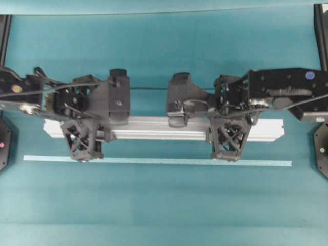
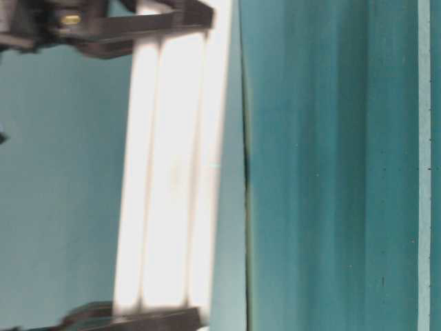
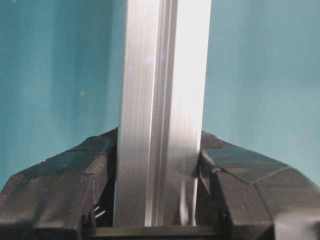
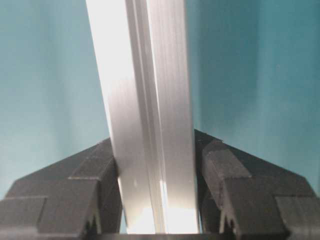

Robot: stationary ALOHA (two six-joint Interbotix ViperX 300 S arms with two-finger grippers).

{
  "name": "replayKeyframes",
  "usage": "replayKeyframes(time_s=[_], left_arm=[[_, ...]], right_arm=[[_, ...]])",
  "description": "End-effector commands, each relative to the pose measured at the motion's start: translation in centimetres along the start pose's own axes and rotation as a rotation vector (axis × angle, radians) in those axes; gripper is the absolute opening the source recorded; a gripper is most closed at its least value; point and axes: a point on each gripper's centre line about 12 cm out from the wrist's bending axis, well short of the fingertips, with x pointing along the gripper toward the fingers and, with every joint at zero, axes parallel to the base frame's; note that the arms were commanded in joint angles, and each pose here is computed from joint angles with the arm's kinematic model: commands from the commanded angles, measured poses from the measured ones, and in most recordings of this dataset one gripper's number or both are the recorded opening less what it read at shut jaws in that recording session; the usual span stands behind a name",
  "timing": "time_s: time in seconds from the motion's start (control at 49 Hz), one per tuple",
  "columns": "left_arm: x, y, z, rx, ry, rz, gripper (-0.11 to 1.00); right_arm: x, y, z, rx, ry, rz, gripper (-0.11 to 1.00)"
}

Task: Lift the metal rail with both hands.
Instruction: 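Lift the rail with both grippers and pull it back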

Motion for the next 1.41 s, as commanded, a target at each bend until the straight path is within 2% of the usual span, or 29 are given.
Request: replayKeyframes(time_s=[0.0,0.102,0.224,0.428,0.714,0.918,1.387], left_arm=[[-3.2,0.1,1.8,-0.022,-0.062,0.002,0.37],[-5.2,0.0,2.7,-0.043,-0.072,-0.001,0.37],[-7.6,0.1,3.7,-0.048,-0.092,0.001,0.37],[-11.7,0.2,5.4,-0.060,-0.146,-0.003,0.37],[-16.4,0.2,7.6,-0.068,-0.197,-0.004,0.37],[-18.1,0.3,8.4,-0.066,-0.217,-0.003,0.37],[-17.9,0.3,8.4,-0.065,-0.188,0.000,0.37]], right_arm=[[-3.1,0.2,1.0,0.006,-0.040,0.005,0.38],[-5.5,0.3,1.6,0.002,-0.037,0.006,0.38],[-8.2,0.4,2.1,0.004,-0.029,0.006,0.38],[-11.6,0.5,2.5,0.038,0.002,-0.001,0.38],[-16.8,0.7,3.6,0.089,-0.124,0.009,0.38],[-18.0,0.8,3.7,0.097,-0.151,0.011,0.38],[-18.8,0.7,3.6,0.099,-0.177,0.000,0.38]])
